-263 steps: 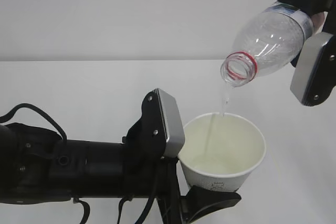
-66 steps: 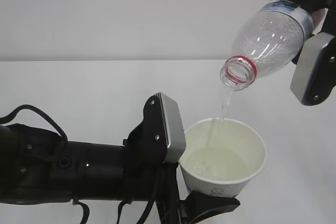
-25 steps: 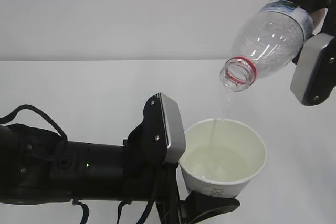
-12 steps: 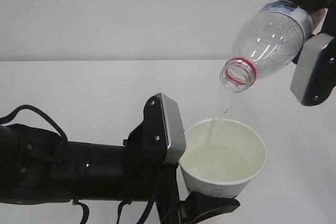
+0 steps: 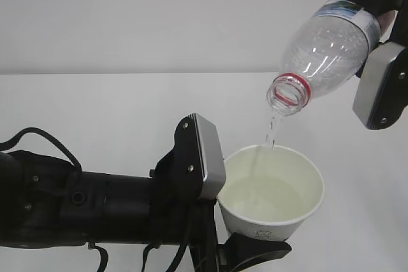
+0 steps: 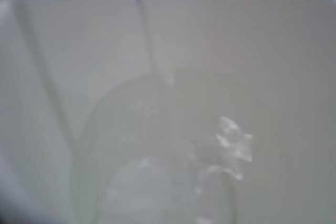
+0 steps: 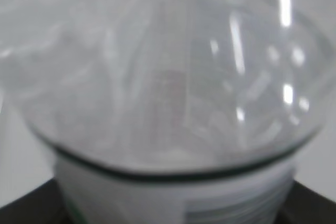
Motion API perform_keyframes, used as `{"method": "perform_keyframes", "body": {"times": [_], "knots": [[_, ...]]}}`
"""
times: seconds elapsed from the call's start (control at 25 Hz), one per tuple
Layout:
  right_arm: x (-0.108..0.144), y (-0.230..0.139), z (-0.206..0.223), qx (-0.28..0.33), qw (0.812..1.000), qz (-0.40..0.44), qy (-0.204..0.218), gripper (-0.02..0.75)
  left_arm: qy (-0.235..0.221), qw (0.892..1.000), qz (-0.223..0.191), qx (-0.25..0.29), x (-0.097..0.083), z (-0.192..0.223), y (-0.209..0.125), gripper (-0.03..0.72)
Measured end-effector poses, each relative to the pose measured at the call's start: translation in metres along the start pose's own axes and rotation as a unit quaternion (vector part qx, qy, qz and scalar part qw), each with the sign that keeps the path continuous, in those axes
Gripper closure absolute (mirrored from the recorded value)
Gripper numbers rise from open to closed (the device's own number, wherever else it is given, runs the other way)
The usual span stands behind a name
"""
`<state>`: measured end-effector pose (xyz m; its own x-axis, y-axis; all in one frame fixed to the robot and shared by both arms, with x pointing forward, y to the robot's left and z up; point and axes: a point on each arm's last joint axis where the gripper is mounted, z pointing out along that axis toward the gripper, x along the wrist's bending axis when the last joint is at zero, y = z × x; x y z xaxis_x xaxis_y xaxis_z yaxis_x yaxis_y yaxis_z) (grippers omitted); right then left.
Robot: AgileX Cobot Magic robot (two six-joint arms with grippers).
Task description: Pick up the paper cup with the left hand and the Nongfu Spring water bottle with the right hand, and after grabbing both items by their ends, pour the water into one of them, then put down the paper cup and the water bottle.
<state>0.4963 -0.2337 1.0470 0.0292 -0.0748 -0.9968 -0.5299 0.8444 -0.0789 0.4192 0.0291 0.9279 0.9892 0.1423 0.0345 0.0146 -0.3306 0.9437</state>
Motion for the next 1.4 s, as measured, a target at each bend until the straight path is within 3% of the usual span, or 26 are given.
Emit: {"method": "perform_keyframes", "body": {"times": [0.64, 1.12, 1.4], "knots": [[-0.0004, 0.0002, 0.0, -0.001, 1.0, -0.001, -0.002, 0.289, -0.001, 1.0, 0.001, 0.0, -0.0001, 0.0, 0.0, 0.138], [0.0006, 0.0005, -0.0004, -0.001, 0.998, 0.057, -0.001, 0.289, -0.004, 1.0, 0.001, -0.007, -0.0006, 0.0, 0.0013, 0.138], [0.0005, 0.0003, -0.0004, 0.0, 0.99, 0.139, -0.001, 0.289, -0.004, 1.0, 0.001, -0.008, -0.0007, 0.0, 0.0014, 0.138]]}}
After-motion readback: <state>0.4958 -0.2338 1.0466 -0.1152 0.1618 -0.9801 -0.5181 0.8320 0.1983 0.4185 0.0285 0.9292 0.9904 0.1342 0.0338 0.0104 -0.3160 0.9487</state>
